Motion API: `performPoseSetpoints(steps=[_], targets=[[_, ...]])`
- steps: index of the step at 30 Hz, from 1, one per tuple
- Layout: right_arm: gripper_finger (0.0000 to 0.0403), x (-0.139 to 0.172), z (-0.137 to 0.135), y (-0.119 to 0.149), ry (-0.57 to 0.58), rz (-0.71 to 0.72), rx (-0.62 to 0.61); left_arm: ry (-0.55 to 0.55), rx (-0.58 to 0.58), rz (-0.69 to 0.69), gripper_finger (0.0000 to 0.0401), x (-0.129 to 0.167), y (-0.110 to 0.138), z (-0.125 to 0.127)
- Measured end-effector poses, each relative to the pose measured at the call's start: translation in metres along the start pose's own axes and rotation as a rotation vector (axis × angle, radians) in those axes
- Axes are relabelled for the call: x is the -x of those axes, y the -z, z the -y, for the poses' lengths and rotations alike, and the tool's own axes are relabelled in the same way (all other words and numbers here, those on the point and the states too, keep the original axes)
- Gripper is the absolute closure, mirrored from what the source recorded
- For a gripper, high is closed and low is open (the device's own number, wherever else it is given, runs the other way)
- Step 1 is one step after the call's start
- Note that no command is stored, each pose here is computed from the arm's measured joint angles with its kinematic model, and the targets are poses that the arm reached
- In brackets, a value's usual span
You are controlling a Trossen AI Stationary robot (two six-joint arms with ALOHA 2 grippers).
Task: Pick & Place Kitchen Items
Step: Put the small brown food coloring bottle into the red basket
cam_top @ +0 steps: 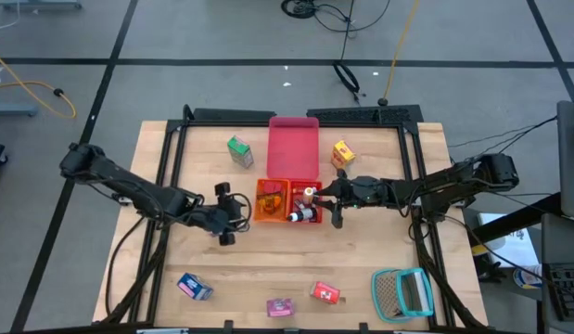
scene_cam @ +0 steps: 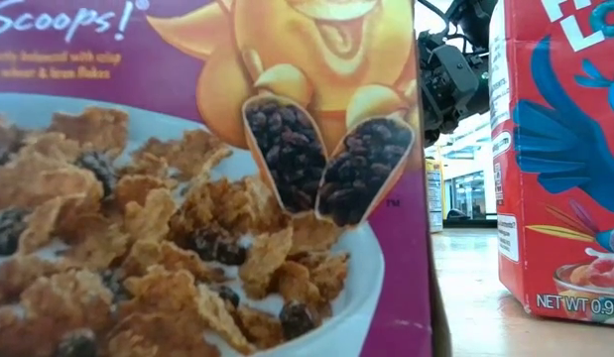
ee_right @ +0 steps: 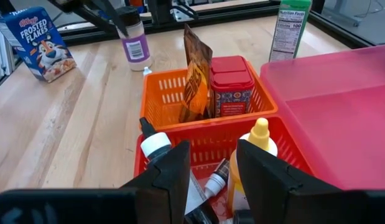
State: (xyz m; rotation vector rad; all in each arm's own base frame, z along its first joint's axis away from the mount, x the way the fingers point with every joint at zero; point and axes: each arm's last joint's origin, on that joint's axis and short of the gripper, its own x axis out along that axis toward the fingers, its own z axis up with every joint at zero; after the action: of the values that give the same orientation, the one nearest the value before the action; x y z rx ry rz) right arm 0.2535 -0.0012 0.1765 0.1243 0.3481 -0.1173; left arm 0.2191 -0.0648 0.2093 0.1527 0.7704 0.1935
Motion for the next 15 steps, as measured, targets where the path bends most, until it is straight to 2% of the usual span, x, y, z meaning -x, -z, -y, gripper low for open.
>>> performPoseSetpoints(steps=[12,15], targets=[[0.0279,0.000,0.000,0.000,-0.001,0.004,0.000,0.108,0.063,0.004,0.0201,-0.021,0.023,-0.009],[0.0280,0.000,0.000,0.000,-0.001,0.001,0.000,0.103,0.095,-0.013,0.0201,-0.024,0.029,-0.011]])
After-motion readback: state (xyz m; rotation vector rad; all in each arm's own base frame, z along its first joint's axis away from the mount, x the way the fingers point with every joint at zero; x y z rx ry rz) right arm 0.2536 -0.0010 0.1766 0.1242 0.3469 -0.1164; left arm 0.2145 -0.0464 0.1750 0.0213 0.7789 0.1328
